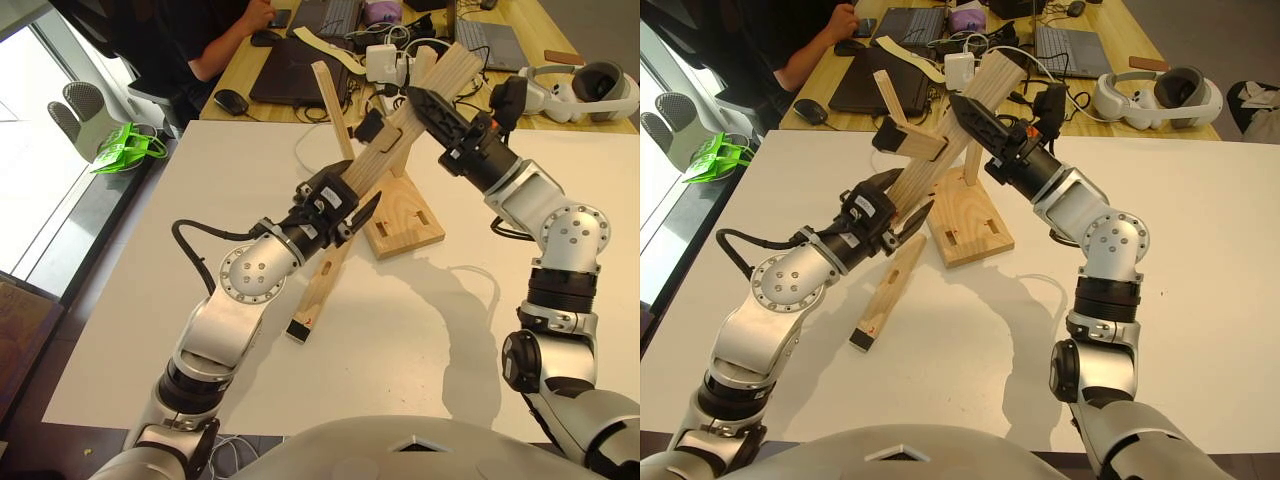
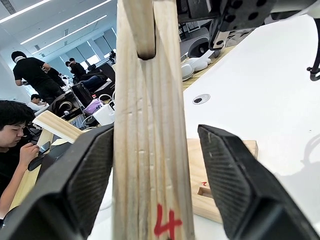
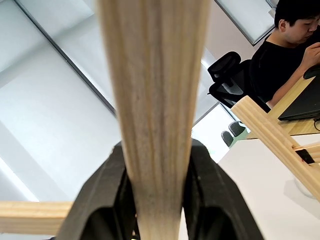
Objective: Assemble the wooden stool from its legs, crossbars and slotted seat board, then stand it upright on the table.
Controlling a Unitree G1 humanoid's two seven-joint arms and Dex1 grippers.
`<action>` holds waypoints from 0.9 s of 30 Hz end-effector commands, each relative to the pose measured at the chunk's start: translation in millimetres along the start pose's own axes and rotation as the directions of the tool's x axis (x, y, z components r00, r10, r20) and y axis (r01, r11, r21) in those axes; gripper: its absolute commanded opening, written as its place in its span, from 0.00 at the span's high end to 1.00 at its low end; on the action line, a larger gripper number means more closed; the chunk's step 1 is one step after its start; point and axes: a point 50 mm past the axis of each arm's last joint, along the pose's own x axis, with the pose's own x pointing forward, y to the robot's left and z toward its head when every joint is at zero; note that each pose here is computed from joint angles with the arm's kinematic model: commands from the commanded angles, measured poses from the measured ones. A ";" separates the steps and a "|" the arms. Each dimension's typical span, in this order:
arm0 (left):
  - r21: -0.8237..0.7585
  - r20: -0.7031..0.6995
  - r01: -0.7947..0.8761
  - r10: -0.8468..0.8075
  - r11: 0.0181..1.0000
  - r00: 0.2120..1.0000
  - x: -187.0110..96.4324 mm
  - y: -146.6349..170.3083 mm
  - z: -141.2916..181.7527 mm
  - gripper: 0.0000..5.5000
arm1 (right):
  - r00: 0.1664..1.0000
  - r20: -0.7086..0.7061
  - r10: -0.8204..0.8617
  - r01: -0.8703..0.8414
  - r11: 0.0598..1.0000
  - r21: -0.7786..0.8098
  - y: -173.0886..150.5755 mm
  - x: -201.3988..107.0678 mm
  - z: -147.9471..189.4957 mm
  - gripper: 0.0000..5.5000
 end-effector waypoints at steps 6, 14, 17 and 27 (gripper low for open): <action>-0.014 -0.040 -0.068 0.067 0.998 0.997 -5.2 6.5 -5.3 0.24 | 0.964 0.068 -0.256 0.263 0.956 -0.127 -25.8 -12.6 16.1 0.82; -0.026 -0.088 -0.137 0.134 0.990 0.987 -15.2 3.9 -12.2 0.13 | 0.878 0.124 -0.463 0.478 0.825 -0.302 -33.2 -71.5 41.0 0.82; -0.033 -0.075 -0.173 0.170 0.984 0.983 -14.8 7.5 -9.3 0.13 | 0.835 0.153 -0.528 0.548 0.775 -0.316 -39.7 -94.6 44.6 0.82; -0.030 -0.050 -0.203 0.202 0.979 0.978 -11.0 15.3 -5.4 0.13 | 0.826 0.212 -0.522 0.563 0.755 -0.336 -58.6 -93.5 35.0 0.82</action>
